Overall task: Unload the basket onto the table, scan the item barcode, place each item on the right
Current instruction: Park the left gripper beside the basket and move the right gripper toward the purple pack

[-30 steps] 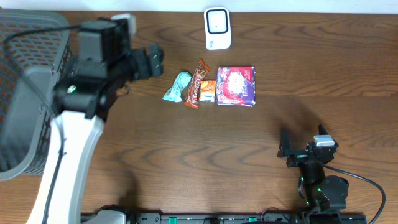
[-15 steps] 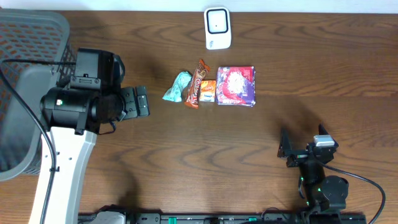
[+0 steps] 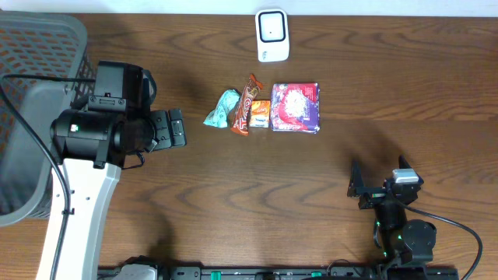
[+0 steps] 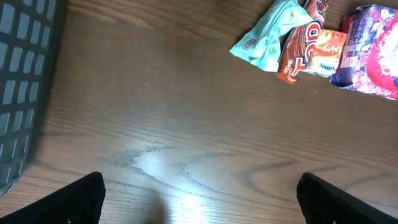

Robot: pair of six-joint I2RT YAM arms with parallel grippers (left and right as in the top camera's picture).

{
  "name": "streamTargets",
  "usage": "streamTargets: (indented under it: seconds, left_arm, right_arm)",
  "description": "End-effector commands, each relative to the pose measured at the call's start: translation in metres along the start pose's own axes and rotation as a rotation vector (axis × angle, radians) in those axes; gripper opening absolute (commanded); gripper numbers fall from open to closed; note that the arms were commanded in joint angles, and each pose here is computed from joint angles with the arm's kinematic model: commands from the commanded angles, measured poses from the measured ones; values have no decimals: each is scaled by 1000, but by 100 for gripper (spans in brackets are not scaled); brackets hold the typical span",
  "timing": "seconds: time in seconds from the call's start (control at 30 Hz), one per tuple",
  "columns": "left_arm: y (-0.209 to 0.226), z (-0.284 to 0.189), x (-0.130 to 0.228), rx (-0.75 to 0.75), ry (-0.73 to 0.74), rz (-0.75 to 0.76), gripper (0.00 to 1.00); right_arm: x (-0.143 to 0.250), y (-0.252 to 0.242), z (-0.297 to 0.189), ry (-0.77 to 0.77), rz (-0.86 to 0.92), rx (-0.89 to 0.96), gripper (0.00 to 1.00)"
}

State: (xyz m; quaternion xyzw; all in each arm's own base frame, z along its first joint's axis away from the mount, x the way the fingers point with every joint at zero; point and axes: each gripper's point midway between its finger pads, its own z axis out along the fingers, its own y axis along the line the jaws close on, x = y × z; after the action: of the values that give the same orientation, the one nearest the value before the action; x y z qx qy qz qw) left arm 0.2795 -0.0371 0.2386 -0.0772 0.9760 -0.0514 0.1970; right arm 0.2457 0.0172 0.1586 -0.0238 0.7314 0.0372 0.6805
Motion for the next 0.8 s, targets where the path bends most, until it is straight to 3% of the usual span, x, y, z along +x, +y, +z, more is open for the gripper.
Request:
streamTargets:
  seconds: [0.0, 0.1, 0.2, 0.3, 0.47, 0.6, 0.77]
  left_arm:
    - [3, 0, -1, -14, 0, -11, 98]
    - [3, 0, -1, -14, 0, -10, 98]
    - [3, 0, -1, -14, 0, -11, 98]
    - [3, 0, -1, -14, 0, -11, 98]
    - [3, 0, -1, -14, 0, -11, 98]
    - [3, 0, -1, -14, 0, -11, 98]
    - [3, 0, -1, -14, 0, -11, 98]
  right_arm:
    - [-11, 3, 0, -48, 32, -19, 99]
    - [-24, 41, -7, -68, 267, -258, 99]
    - [-14, 99, -32, 115, 537, -618, 99]
    - [-23, 106, -38, 152, 690, -668, 99]
    - [-59, 108, -47, 54, 773, -744, 99]
    - [-97, 108, -62, -101, 723, -808, 99]
    - [-132, 99, -65, -205, 650, -743, 99]
